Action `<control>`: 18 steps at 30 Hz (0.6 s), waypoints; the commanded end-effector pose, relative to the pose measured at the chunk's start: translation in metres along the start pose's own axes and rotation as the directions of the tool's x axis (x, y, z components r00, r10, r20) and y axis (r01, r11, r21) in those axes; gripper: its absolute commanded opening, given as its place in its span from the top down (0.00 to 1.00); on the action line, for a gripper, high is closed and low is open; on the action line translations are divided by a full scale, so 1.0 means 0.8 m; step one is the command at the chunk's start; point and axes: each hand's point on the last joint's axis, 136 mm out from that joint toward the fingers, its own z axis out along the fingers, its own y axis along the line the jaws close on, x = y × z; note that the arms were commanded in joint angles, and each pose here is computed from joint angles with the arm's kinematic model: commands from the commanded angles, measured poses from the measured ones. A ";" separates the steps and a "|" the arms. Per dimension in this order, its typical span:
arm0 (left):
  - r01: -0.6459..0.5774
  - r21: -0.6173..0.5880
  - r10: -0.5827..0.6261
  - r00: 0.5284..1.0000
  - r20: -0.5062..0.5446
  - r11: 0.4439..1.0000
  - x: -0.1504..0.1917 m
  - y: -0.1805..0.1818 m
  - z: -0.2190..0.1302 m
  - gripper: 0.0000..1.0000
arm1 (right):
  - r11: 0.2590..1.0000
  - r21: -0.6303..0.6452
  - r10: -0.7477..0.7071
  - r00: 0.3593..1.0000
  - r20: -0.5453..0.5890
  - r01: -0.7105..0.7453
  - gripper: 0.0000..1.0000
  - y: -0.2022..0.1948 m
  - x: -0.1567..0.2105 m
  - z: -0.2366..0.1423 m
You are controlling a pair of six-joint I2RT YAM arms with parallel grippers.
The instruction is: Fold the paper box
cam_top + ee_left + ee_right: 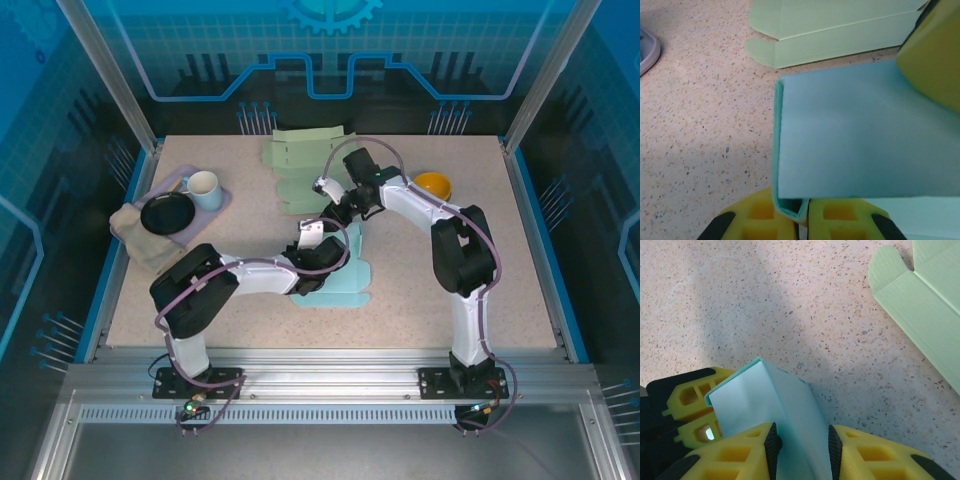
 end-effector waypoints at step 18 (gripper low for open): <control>-0.074 0.073 0.080 0.993 -0.082 0.995 0.011 0.003 0.000 0.67 | 0.982 0.026 0.189 0.943 -0.272 -0.189 0.65 0.015 0.110 0.050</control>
